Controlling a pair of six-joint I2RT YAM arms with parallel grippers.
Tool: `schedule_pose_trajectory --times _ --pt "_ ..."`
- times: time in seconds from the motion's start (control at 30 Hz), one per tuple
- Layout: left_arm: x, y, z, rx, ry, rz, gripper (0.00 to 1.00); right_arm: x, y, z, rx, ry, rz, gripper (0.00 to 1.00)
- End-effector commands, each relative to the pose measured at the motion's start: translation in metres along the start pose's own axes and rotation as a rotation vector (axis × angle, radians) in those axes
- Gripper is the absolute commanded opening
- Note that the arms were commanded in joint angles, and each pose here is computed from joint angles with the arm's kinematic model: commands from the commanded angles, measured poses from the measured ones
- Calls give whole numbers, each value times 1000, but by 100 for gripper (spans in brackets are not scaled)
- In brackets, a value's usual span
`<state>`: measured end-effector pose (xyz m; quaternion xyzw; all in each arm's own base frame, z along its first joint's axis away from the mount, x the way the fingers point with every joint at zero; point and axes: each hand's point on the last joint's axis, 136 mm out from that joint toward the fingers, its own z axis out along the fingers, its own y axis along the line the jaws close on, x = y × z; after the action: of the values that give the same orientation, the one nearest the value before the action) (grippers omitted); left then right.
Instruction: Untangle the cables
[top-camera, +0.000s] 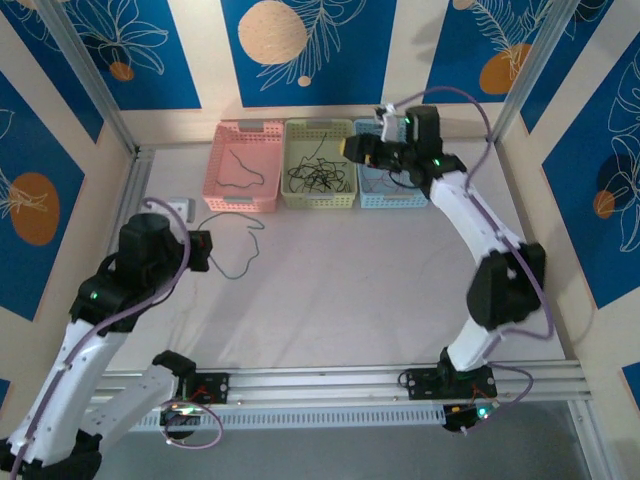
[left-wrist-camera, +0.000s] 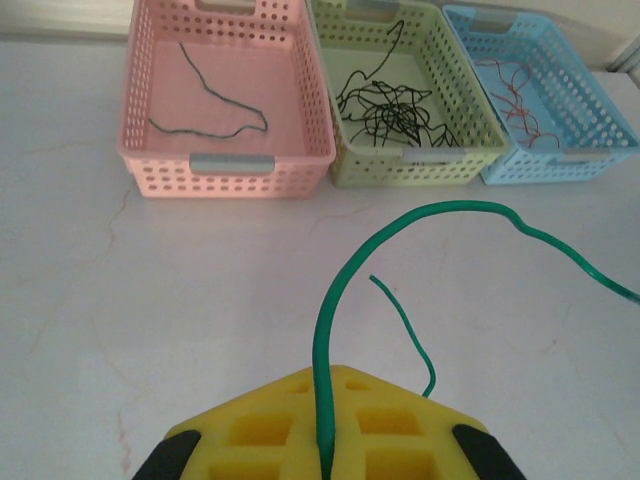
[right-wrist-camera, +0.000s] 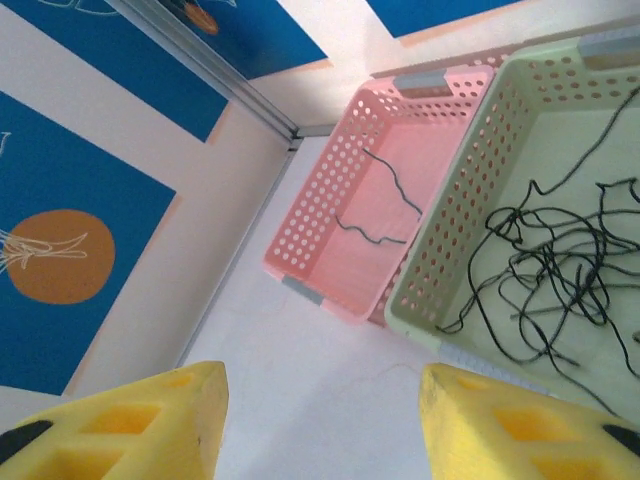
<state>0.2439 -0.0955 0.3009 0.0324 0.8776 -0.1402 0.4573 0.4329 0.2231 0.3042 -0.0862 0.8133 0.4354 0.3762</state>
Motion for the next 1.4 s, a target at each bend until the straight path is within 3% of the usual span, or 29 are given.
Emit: schedule_pose_trajectory --times 0.0,0.13,0.3,0.5,0.67,0.8,0.87,1.0,1.03,1.2,1.37 --pt "-48 -9 18 11 -109 -9 0 50 2 -14 -21 20 -6 53" --pt "-84 1 66 -46 -128 -35 0 115 1 -37 17 44 -3 53" --pt "-122 42 130 -108 -143 -137 0 177 16 -70 15 107 -48 53" --pt "-139 101 201 -149 -123 -283 0 206 20 -108 37 85 -105 55" --pt "-132 114 256 -134 -41 -297 2 208 19 -120 46 20 -120 57" --pt "-117 119 282 -123 37 -301 49 206 15 -120 54 14 -109 58" --pt "-116 119 277 -126 47 -301 67 205 15 -120 52 16 -106 58" --pt "-128 111 237 -126 -33 -274 85 201 9 -122 69 0 -98 58" --pt "-131 109 221 -132 -60 -264 94 199 6 -122 77 -6 -92 58" --pt "-117 101 140 -165 -178 -236 99 188 -7 -126 135 -51 -76 59" --pt "-49 109 86 -225 -287 -221 100 172 -30 -131 263 -111 -77 62"
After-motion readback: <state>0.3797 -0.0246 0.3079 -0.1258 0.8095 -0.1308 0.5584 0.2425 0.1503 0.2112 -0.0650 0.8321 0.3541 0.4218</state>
